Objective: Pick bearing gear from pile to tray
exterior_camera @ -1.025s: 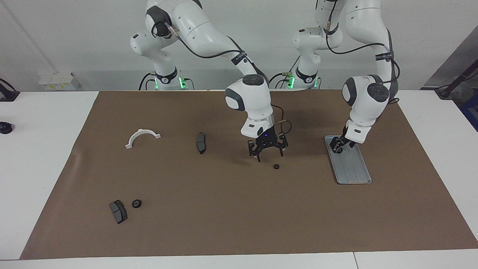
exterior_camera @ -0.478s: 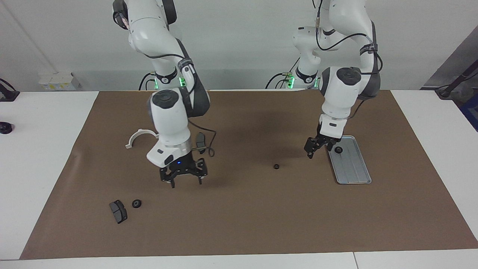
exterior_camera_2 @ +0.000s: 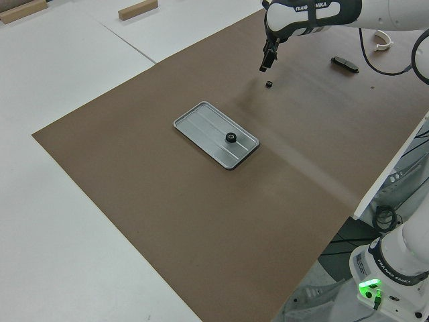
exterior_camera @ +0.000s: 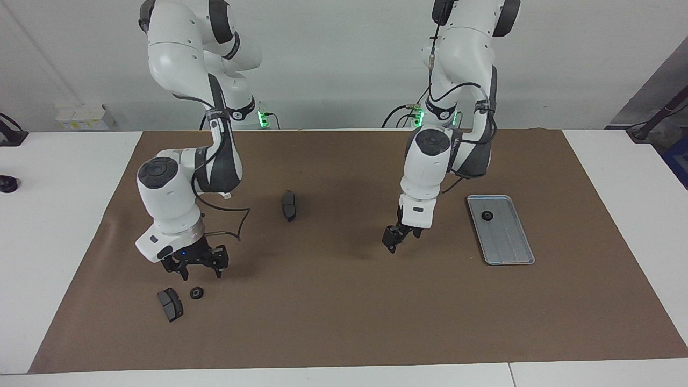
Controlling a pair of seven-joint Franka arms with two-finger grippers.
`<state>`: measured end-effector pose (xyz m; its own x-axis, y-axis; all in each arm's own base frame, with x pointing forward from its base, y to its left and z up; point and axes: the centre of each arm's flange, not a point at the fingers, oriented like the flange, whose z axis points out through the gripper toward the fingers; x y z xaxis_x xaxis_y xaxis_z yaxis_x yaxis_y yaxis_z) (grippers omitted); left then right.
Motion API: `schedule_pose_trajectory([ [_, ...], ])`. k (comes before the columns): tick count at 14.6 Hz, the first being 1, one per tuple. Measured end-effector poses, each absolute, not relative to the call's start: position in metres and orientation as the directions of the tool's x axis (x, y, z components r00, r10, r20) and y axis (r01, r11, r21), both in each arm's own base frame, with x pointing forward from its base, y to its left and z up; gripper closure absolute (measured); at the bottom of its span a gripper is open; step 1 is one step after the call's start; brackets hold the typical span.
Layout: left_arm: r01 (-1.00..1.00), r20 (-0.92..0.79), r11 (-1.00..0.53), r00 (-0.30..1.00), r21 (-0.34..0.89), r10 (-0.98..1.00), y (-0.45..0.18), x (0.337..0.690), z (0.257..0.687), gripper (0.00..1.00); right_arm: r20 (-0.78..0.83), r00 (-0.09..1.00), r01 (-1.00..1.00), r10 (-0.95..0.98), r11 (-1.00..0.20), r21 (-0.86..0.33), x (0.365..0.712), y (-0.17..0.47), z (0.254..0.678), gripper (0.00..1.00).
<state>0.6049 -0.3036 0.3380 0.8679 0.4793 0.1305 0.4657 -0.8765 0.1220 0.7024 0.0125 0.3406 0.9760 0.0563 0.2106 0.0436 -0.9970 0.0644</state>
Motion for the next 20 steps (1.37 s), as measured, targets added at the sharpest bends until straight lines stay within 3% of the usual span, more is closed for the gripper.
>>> schedule_pose_trajectory([
  [3,0.443,0.122,-0.894,0.886,0.063,0.448,-0.306,0.595,0.307,0.04,0.254,0.966,0.024,0.039,-0.998,0.064,0.708,-0.004,0.322,0.14],
  [5,0.437,0.113,-0.898,0.891,0.043,0.439,-0.307,0.589,0.297,0.21,0.278,0.96,0.022,0.039,-0.998,0.064,0.711,-0.006,0.312,0.14],
  [10,0.43,0.107,-0.902,0.896,0.029,0.431,-0.307,0.582,0.293,0.37,0.283,0.959,-0.004,0.011,-0.999,0.052,0.713,-0.007,0.296,0.19],
  [17,0.422,0.1,-0.906,0.901,0.016,0.421,-0.312,0.577,0.295,0.5,0.271,0.959,-0.086,-0.076,-0.996,0.026,0.71,-0.011,0.287,0.35],
  [19,0.419,0.1,-0.908,0.903,0.016,0.419,-0.314,0.576,0.296,0.56,0.265,0.96,-0.099,-0.09,-0.995,0.023,0.708,-0.012,0.284,0.39],
  [20,0.419,0.1,-0.908,0.903,0.017,0.418,-0.314,0.576,0.297,0.66,0.265,0.96,-0.101,-0.091,-0.995,0.023,0.708,-0.013,0.284,0.4],
])
